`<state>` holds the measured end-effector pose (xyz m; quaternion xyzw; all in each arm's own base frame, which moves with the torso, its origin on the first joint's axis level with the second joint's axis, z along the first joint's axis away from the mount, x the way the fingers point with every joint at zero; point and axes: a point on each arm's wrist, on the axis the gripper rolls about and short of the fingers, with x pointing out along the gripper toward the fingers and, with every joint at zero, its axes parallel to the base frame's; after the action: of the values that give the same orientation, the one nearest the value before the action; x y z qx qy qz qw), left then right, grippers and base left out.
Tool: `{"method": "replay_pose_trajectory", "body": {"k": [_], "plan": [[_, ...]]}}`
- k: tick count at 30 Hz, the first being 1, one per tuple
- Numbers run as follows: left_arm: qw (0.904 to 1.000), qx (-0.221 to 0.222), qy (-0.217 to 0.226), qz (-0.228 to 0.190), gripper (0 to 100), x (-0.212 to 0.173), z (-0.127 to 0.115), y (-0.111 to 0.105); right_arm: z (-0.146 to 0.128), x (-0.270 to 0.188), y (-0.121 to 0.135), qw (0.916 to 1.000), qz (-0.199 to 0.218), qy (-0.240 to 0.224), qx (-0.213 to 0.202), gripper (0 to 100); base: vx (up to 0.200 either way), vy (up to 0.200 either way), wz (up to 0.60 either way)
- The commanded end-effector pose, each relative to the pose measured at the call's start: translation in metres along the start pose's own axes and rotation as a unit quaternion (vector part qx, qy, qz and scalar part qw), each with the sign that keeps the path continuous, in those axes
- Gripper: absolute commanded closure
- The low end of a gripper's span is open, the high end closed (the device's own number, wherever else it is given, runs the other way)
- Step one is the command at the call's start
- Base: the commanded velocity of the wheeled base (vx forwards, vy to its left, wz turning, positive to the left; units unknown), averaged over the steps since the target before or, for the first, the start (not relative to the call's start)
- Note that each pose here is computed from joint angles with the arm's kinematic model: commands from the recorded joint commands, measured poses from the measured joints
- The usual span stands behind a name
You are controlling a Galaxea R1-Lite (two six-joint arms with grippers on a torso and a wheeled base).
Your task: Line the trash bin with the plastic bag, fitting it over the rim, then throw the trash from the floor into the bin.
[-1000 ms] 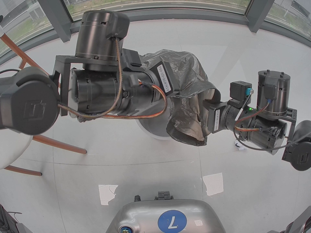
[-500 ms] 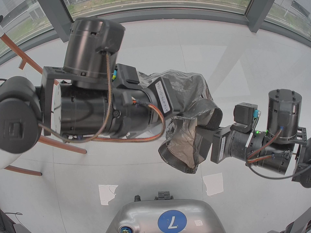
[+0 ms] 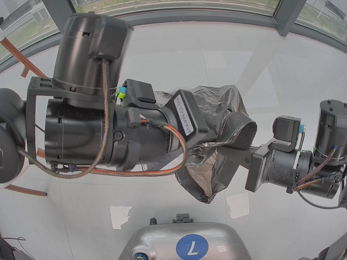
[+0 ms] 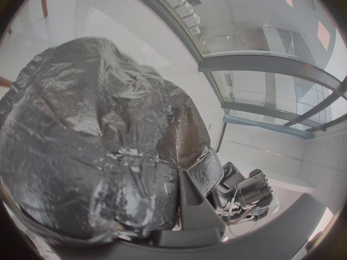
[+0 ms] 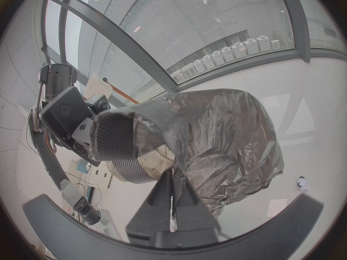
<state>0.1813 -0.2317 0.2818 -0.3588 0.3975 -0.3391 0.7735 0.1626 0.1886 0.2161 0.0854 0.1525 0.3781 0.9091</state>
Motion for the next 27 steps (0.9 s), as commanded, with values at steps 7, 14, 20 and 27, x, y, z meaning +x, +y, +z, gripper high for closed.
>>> {"method": "replay_pose_trajectory", "body": {"k": [7, 14, 20, 27], "plan": [[0.9986, -0.047, 0.018, 0.016, 100, 0.020, 0.005, 0.013, 0.003, 0.005, 0.001, 0.9994, 0.032, 0.005, 0.009, 100, 0.000, 0.000, 0.00], [0.9985, -0.051, 0.007, 0.020, 100, 0.023, 0.013, 0.017, 0.013, 0.024, 0.004, 0.9982, 0.050, 0.002, 0.034, 100, 0.000, 0.000, 0.00], [0.9980, -0.056, -0.012, 0.027, 100, 0.020, 0.025, 0.023, 0.016, 0.041, -0.002, 0.9976, 0.057, 0.010, 0.038, 100, 0.000, 0.000, 0.00], [0.9972, -0.059, -0.039, 0.023, 100, 0.017, 0.038, 0.028, 0.015, 0.045, -0.007, 0.9974, 0.059, 0.016, 0.039, 100, 0.000, 0.000, 0.00]]}}
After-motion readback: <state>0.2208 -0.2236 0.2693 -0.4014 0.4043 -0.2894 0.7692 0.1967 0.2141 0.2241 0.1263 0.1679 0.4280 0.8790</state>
